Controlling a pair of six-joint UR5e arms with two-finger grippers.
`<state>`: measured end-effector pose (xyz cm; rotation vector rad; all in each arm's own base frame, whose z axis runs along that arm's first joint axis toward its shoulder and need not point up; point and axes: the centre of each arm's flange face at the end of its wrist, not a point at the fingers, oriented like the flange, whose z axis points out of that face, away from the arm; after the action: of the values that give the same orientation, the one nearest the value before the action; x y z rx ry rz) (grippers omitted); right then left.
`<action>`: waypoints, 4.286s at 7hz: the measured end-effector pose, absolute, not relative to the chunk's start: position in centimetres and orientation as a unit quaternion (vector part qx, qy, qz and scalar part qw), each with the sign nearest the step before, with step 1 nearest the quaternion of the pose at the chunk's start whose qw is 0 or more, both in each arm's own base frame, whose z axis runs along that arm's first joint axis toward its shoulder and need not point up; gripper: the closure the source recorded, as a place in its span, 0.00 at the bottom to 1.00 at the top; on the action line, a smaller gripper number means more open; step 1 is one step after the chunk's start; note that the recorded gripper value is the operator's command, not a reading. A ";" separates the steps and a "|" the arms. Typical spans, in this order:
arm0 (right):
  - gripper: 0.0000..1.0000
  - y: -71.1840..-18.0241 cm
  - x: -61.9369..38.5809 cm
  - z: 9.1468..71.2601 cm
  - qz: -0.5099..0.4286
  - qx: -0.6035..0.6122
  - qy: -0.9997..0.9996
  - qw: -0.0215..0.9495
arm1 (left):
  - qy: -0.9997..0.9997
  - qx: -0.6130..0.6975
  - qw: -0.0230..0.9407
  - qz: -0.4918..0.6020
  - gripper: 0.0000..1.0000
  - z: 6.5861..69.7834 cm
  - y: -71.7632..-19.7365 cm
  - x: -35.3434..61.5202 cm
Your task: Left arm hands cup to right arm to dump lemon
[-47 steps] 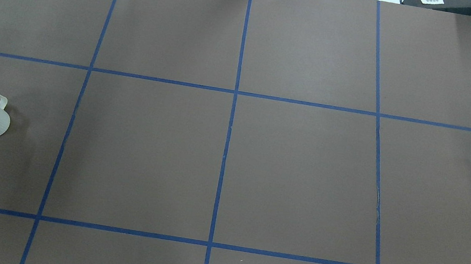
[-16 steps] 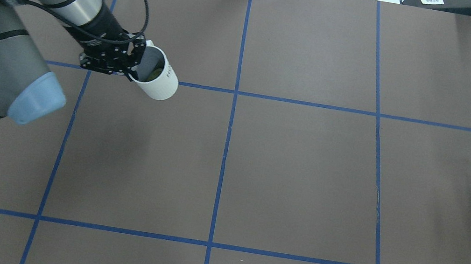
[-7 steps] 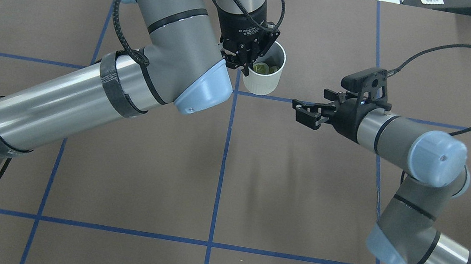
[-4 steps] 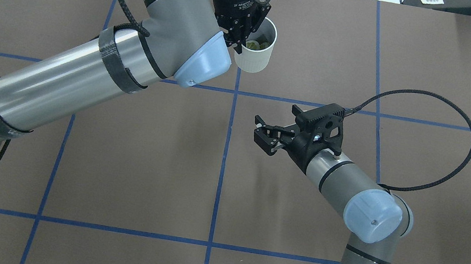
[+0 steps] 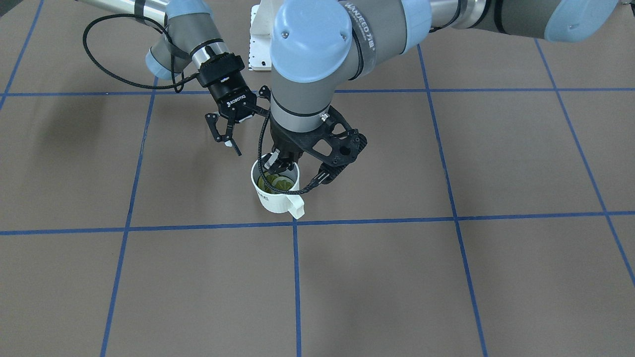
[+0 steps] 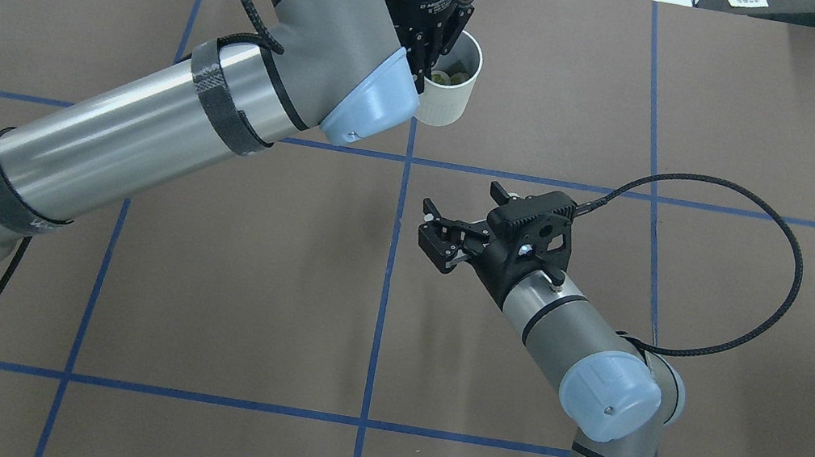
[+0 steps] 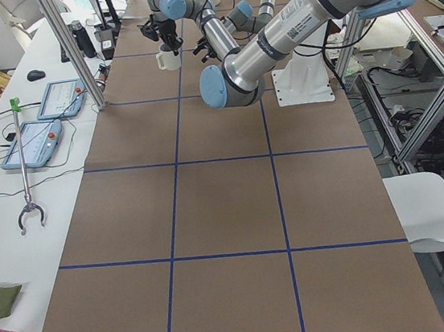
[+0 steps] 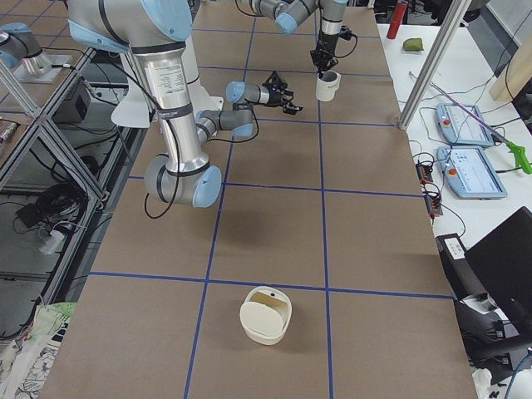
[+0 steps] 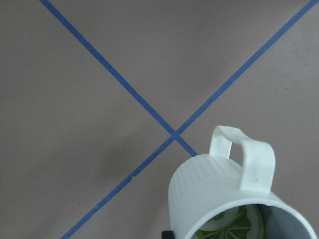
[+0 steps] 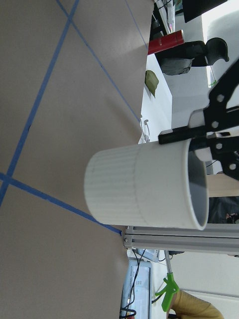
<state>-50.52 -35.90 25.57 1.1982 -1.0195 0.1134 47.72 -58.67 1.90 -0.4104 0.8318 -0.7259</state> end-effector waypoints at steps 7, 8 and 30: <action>0.02 -37.1 -51.9 24.9 0.085 0.561 -0.428 0.704 | 0.385 -0.223 0.834 -0.328 1.00 1.2 -55.8 49.8; 0.02 -37.2 -52.0 25.0 0.085 0.561 -0.427 0.704 | 0.384 -0.224 0.835 -0.324 1.00 1.3 -55.4 50.3; 0.95 -37.5 -52.1 25.7 0.095 0.569 -0.411 0.706 | 0.420 -0.215 0.829 -0.301 0.00 -1.9 -52.2 48.6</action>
<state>-52.05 -37.54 25.74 1.2641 -0.9136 0.2114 48.56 -52.23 -1.89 -0.4563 0.8923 -0.6392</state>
